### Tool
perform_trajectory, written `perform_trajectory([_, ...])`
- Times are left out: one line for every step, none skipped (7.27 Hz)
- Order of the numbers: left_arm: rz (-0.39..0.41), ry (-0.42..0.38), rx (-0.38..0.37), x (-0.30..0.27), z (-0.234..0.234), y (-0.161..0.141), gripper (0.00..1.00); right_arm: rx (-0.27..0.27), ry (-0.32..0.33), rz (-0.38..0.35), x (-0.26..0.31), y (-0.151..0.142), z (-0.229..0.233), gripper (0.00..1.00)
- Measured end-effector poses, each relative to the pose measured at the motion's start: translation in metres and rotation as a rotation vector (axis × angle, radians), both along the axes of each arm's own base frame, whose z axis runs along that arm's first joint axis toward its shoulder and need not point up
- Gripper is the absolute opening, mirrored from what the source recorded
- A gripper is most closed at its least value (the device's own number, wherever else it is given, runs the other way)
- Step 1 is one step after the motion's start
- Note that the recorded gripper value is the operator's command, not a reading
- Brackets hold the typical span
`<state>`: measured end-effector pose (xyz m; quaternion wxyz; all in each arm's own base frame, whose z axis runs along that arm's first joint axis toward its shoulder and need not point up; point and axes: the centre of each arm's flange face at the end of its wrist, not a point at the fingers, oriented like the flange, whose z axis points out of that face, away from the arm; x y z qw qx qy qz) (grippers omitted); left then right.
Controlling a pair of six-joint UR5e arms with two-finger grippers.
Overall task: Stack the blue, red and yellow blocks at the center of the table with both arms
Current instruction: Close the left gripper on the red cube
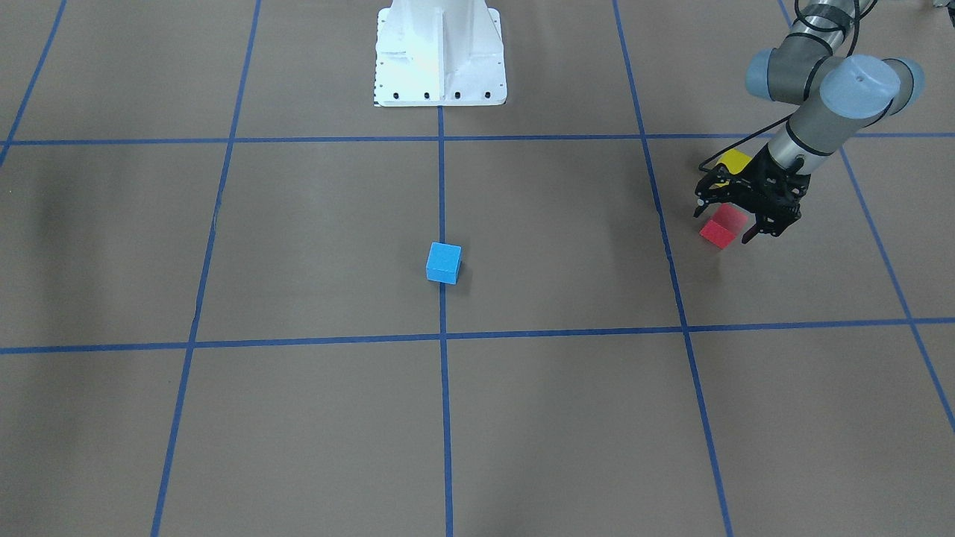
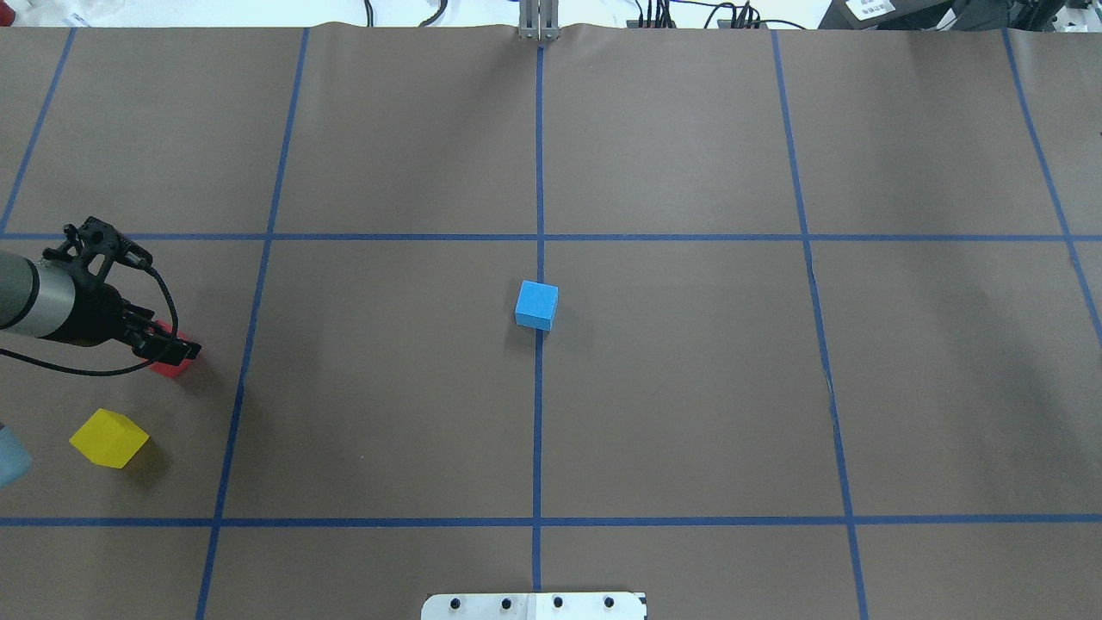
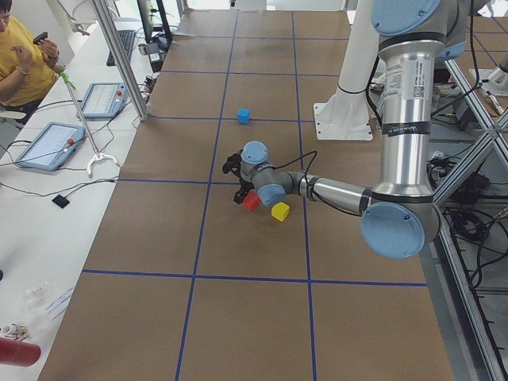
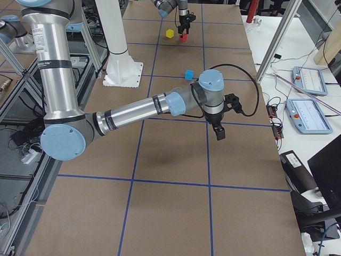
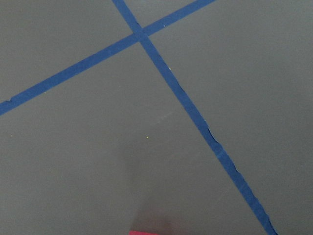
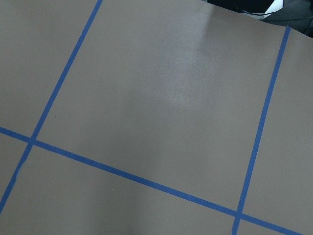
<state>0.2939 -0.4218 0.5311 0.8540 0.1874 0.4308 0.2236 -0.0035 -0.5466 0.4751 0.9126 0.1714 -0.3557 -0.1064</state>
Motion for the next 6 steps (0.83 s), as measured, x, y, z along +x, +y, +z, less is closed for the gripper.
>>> perform_trajectory([0.010, -0.008, -0.006, 0.001, 0.005, 0.005, 0.16, -0.001, 0.000, 0.001, 0.000, -0.001, 0.000, 1.00])
perform_trajectory([0.014, -0.011, -0.008, 0.002, 0.008, 0.007, 0.00, -0.002, 0.000, 0.003, 0.000, -0.002, 0.000, 1.00])
perform_trajectory([0.013, -0.010, -0.003, 0.002, 0.006, 0.008, 0.00, -0.003, 0.000, 0.004, 0.000, -0.002, -0.001, 1.00])
perform_trajectory([0.004, -0.005, 0.014, 0.001, -0.002, 0.008, 0.00, -0.004, 0.000, 0.005, 0.000, -0.002, 0.000, 1.00])
perform_trajectory([-0.008, 0.005, 0.032, -0.002, -0.016, 0.006, 0.00, -0.006, 0.000, 0.006, 0.000, -0.002, 0.000, 1.00])
perform_trajectory([-0.018, 0.005, 0.028, -0.004, -0.038, -0.002, 0.00, -0.012, 0.000, 0.007, 0.000, 0.000, 0.003, 0.99])
